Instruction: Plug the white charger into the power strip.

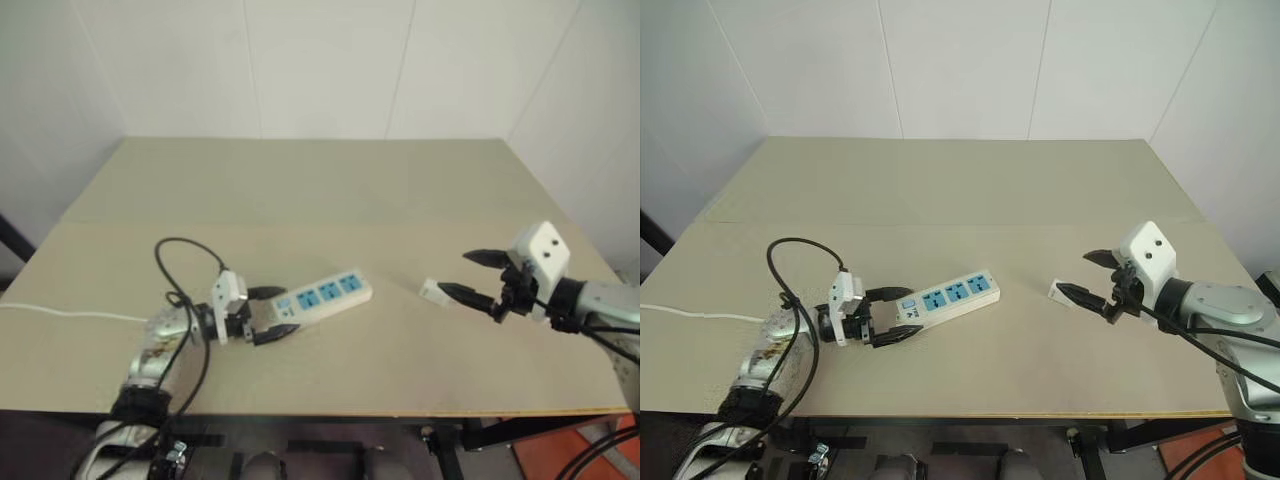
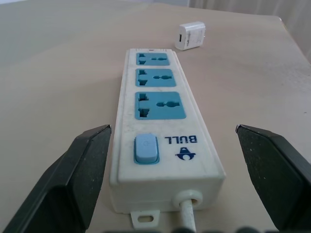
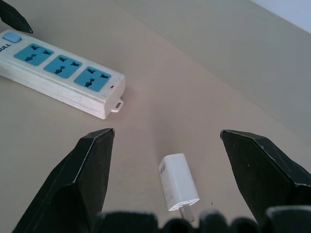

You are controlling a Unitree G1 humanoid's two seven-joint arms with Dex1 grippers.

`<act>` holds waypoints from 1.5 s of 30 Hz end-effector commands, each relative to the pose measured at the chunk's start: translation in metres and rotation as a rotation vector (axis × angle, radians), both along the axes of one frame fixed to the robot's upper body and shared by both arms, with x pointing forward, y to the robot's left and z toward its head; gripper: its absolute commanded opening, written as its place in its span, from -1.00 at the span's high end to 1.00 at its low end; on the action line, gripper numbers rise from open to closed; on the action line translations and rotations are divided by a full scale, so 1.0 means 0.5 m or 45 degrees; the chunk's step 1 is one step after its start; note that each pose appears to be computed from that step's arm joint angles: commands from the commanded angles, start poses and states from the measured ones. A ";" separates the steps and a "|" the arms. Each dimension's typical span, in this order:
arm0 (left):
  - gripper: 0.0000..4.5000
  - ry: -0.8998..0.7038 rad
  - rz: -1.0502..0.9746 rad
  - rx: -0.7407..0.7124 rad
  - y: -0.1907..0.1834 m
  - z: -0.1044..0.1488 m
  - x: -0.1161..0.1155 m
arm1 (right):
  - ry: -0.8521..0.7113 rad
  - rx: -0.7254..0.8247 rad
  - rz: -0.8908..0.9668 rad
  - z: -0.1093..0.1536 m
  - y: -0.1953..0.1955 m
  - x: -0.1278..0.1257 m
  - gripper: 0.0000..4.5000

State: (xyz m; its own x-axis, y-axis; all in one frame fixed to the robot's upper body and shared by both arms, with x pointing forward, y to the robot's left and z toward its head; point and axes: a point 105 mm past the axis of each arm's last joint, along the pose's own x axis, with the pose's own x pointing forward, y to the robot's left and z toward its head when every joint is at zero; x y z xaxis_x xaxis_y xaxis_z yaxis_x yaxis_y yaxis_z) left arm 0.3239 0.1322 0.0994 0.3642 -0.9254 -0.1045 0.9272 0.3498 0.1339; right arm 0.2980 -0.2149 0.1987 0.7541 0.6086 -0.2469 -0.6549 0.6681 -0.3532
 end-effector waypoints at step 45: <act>-0.46 0.001 -0.371 0.140 -0.090 -0.035 -0.006 | 0.257 -0.282 -0.011 0.050 -0.013 0.093 -0.84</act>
